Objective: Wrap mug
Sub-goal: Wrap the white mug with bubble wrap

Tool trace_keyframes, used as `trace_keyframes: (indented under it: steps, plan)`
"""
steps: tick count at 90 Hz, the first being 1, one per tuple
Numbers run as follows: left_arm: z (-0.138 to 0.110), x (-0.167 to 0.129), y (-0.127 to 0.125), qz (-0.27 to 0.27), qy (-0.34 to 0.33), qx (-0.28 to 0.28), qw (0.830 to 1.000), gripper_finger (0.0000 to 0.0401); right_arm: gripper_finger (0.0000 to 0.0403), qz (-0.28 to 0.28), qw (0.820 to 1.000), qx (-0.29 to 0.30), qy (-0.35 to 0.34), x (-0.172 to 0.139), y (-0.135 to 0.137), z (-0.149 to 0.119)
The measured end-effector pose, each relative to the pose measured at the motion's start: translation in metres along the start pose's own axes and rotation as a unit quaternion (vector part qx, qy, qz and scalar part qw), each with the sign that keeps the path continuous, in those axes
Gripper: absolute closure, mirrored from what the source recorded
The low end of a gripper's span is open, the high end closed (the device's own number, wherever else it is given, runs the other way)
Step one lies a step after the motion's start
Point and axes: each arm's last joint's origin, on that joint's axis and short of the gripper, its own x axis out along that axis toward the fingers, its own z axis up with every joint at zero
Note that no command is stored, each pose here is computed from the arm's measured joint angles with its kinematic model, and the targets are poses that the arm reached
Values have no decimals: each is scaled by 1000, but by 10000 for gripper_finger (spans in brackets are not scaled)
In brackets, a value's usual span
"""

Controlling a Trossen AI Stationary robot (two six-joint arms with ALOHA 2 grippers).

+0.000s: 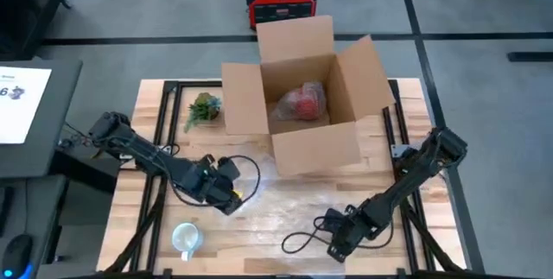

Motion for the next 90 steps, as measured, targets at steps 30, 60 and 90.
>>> trace_keyframes:
  steps: [30,60,90]
  plan:
    - [-43,-86,-20,-193,86,-14,977,401,403,29,997,3,-68,-4,7,7]
    - [-113,-116,-46,-250,161,-62,953,368,403,46,995,26,-85,39,9,24]
    - [-133,-54,-67,-122,144,-37,981,234,403,46,994,21,-101,38,4,43]
